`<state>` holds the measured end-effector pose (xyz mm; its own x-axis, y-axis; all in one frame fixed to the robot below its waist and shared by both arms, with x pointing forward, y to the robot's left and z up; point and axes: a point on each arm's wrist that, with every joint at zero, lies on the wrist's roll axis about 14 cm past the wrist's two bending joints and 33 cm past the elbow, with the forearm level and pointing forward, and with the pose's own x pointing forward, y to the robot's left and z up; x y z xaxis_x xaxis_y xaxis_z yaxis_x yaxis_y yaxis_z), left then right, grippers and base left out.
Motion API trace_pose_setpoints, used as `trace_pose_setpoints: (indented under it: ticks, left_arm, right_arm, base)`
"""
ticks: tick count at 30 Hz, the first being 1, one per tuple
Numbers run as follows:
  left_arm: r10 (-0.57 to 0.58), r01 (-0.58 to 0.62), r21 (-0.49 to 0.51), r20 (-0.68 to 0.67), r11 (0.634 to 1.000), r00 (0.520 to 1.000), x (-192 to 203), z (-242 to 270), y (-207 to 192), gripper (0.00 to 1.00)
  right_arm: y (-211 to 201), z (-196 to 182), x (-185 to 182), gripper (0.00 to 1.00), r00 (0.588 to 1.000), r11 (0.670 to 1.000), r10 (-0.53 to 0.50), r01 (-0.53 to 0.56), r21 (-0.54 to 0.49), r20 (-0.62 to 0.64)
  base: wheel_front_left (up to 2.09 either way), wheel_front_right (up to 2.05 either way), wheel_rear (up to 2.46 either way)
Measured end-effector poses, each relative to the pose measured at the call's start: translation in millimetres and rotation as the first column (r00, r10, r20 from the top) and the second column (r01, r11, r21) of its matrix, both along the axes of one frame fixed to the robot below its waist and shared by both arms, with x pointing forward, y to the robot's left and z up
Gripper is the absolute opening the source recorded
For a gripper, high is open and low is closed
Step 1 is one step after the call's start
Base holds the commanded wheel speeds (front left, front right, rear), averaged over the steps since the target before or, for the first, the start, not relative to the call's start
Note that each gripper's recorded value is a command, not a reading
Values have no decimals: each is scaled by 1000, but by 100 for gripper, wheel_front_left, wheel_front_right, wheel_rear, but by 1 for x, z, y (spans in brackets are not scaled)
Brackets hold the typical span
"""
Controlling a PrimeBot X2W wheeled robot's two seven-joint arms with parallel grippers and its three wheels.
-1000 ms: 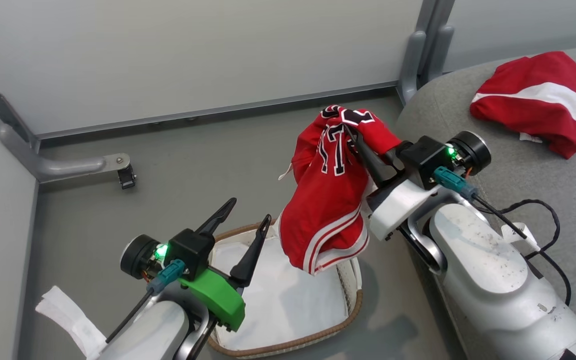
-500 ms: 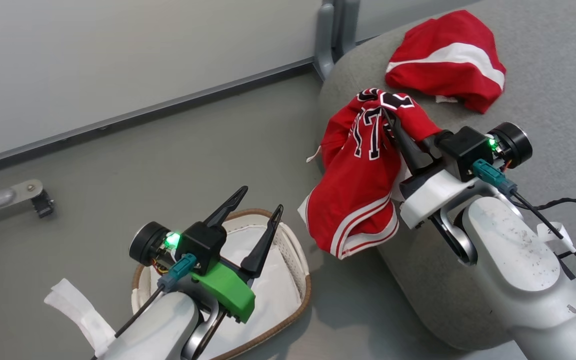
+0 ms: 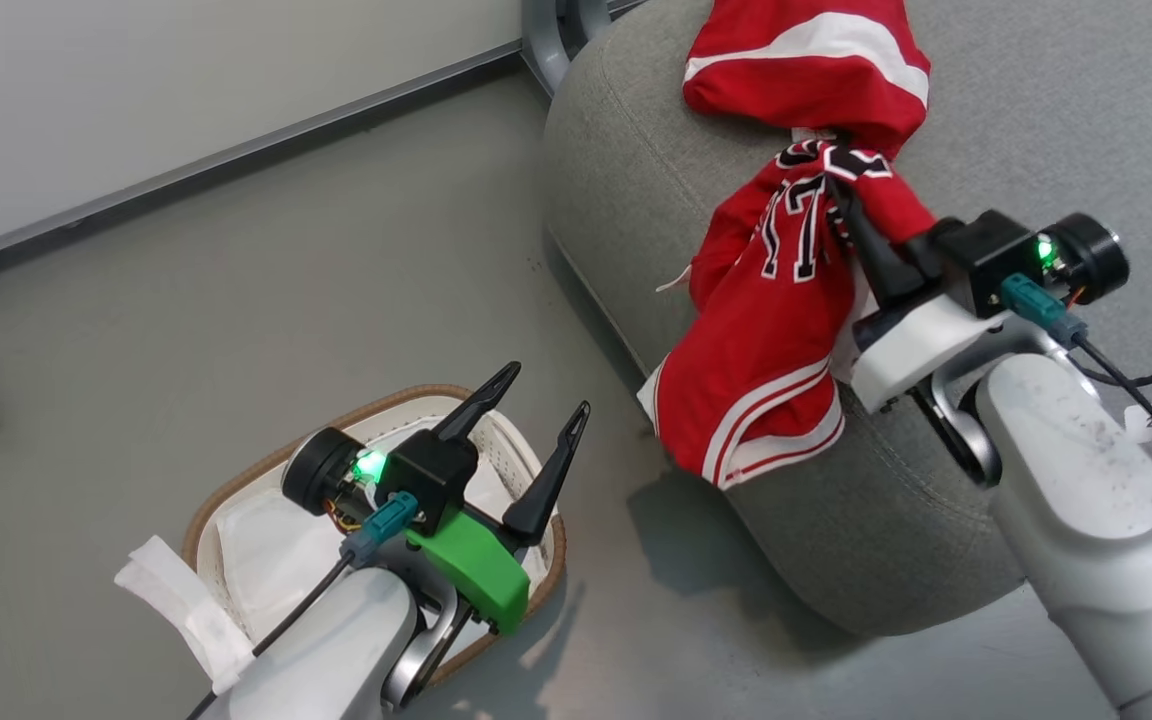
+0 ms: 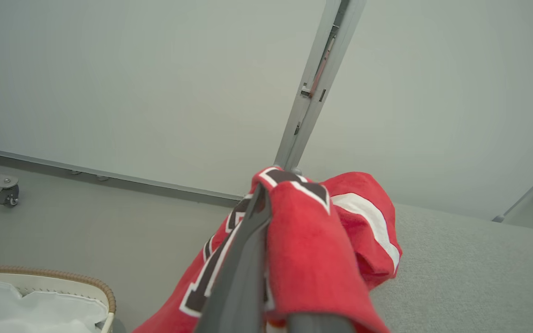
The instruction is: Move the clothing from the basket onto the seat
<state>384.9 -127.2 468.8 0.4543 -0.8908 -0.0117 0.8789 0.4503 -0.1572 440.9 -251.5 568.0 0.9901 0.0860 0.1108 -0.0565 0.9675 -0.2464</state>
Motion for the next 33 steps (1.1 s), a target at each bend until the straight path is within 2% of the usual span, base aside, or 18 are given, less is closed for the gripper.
trace_pose_setpoints:
  ticks: [6, 8, 11, 15, 20, 23, 26, 33]
  left_arm:
    - [64, -64, 9, -16, 998, 998, 11, -7, 19, 100]
    - [87, -86, 16, -18, 996, 996, 14, -10, 27, 100]
    - [121, -120, 23, -21, 992, 992, 20, -13, 39, 100]
    - [165, -164, 31, -14, 986, 986, 28, -16, 54, 100]
    - [212, -212, 30, -10, 977, 977, 38, -19, 70, 100]
    - [243, -242, 32, -20, 970, 970, 45, -25, 80, 100]
    - [262, -261, 36, -35, 965, 964, 51, -33, 87, 100]
    - [306, -299, 80, -85, 951, 948, 60, -67, 104, 100]
  right_arm:
    - [-5, 36, 37, 0, 998, 997, 28, -24, -68, 61]
    - [-12, 59, 54, 0, 995, 993, 31, -20, -120, 93]
    - [-31, 105, 76, 0, 985, 989, 1, 24, -147, 170]
    - [-61, 147, 99, 0, 973, 978, -64, 105, -178, 221]
    - [-99, 172, 120, 0, 956, 960, -157, 206, -190, 248]
    - [-124, 157, 132, 0, 950, 948, -230, 268, -173, 213]
    - [-147, 116, 143, 0, 946, 937, -298, 316, -148, 131]
    - [-154, -32, 153, 0, 927, 937, -347, 335, -103, -144]
  base:
    - [0, 0, 0]
    - [0, 0, 0]
    - [0, 0, 0]
    - [0, 0, 0]
    - [0, 0, 0]
    - [0, 0, 0]
    - [0, 0, 0]
    - [0, 0, 0]
